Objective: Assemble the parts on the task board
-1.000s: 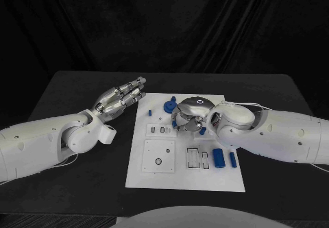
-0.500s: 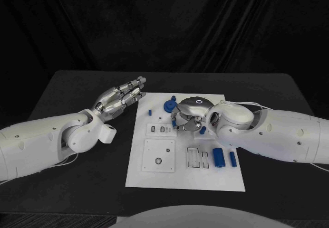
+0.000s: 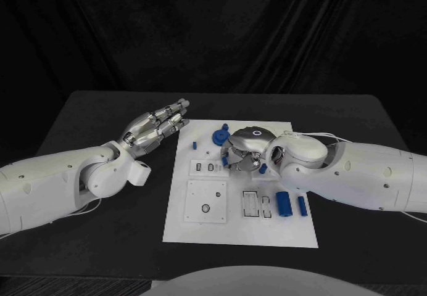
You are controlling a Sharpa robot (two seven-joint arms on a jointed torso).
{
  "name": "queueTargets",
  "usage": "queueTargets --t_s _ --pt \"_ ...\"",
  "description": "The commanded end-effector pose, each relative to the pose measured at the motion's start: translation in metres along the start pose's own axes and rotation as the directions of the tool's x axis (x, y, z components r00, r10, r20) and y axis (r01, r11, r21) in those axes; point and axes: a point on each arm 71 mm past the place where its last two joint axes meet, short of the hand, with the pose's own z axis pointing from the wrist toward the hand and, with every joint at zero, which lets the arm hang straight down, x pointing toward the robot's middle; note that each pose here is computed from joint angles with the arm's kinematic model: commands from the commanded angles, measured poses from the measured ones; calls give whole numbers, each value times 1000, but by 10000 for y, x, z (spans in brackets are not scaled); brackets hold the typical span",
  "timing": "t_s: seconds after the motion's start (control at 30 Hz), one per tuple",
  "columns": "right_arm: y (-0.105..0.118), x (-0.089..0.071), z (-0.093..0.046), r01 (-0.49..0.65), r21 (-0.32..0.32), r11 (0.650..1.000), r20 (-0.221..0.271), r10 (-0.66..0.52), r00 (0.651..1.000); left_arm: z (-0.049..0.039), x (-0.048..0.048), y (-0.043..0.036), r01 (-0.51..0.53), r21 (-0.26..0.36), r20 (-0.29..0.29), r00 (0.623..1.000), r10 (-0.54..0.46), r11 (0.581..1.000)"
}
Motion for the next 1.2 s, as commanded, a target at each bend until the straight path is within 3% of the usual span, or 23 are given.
queueTargets --t_s 0.03,0.37,0.57,0.7,0.83,1.0,1.2 --pt "-7 32 -1 9 13 1000 -24 -9 1000 1 13 -2 7 8 -13 1000 -7 1000" --pt "-6 35 -4 10 8 1000 -29 -10 1000 2 9 0 6 6 -13 1000 -6 1000" --pt "-16 7 -24 3 -5 1000 10 -3 1000 -2 0 -1 4 7 -9 1000 -4 1000" --pt "-24 -38 -57 -7 -22 1000 70 8 998 -11 -8 -5 2 9 -5 1000 -2 1000" --pt "-37 -164 -134 -11 -51 999 172 20 985 -33 -25 -18 -9 15 12 1000 9 1000" --pt "-86 -493 -270 5 -70 998 292 16 956 -85 -46 -63 -46 36 55 998 44 998" --pt "-222 -923 -506 -33 -44 998 401 48 915 -143 -43 -163 -200 68 101 976 192 978"
